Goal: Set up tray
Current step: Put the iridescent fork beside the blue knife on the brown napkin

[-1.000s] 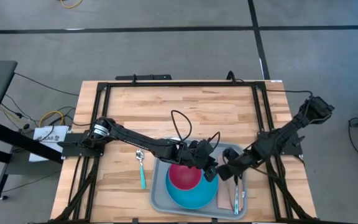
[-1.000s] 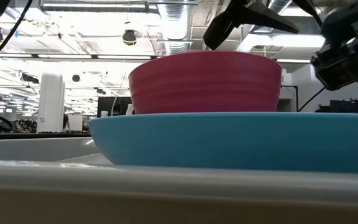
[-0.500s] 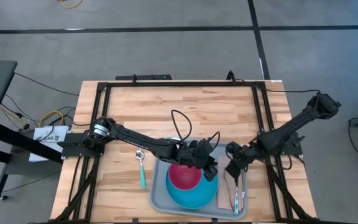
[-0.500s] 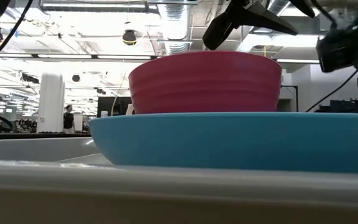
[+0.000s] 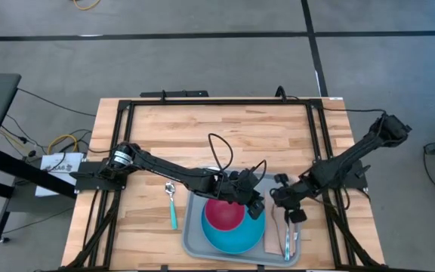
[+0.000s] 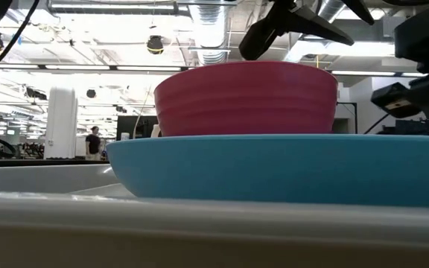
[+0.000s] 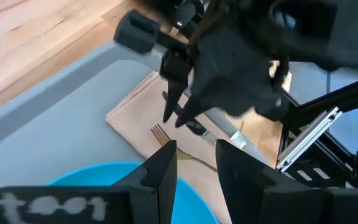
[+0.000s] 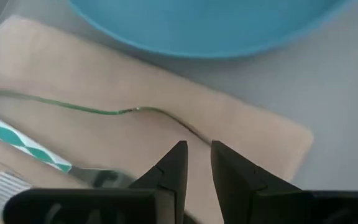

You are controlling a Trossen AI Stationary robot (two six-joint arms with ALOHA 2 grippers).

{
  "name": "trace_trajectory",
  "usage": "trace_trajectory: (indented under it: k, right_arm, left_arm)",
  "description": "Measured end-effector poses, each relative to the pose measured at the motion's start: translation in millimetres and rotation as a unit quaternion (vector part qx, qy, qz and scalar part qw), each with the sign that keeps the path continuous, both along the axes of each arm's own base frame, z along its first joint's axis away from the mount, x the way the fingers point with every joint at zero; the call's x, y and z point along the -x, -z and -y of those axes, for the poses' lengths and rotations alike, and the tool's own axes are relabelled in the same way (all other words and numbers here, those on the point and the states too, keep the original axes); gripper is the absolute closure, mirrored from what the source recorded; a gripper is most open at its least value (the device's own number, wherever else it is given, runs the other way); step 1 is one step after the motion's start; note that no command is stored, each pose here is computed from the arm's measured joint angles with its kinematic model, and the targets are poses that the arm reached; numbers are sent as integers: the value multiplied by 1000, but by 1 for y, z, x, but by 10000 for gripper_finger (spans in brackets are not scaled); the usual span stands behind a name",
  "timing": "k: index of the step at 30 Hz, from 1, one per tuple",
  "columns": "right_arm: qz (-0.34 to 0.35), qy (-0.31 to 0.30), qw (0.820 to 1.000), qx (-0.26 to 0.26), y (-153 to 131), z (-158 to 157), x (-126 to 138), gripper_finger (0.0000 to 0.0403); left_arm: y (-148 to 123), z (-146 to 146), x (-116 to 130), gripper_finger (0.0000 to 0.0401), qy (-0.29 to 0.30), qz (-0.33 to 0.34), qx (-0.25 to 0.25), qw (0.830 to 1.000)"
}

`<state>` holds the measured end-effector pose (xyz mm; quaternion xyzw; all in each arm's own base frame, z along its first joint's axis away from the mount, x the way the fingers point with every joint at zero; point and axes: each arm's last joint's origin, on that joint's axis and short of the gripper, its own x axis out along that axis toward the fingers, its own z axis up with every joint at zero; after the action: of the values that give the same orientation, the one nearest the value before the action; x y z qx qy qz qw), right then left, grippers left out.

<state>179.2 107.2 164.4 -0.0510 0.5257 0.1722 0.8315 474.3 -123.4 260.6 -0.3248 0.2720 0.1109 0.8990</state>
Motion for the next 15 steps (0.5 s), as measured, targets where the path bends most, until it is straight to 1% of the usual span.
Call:
trace_trajectory:
  k: [4,6,15]
  right_arm:
    - [28,-56,998,17,6,-5,-8,338]
    - [36,-70,997,22,9,-7,-11,338]
    - [27,-117,991,50,20,-10,-15,338]
  left_arm:
    - [0,0,0,303,-9,0,13,1000]
    - [0,0,0,303,-14,0,19,1000]
    - [0,0,0,303,-21,1,29,999]
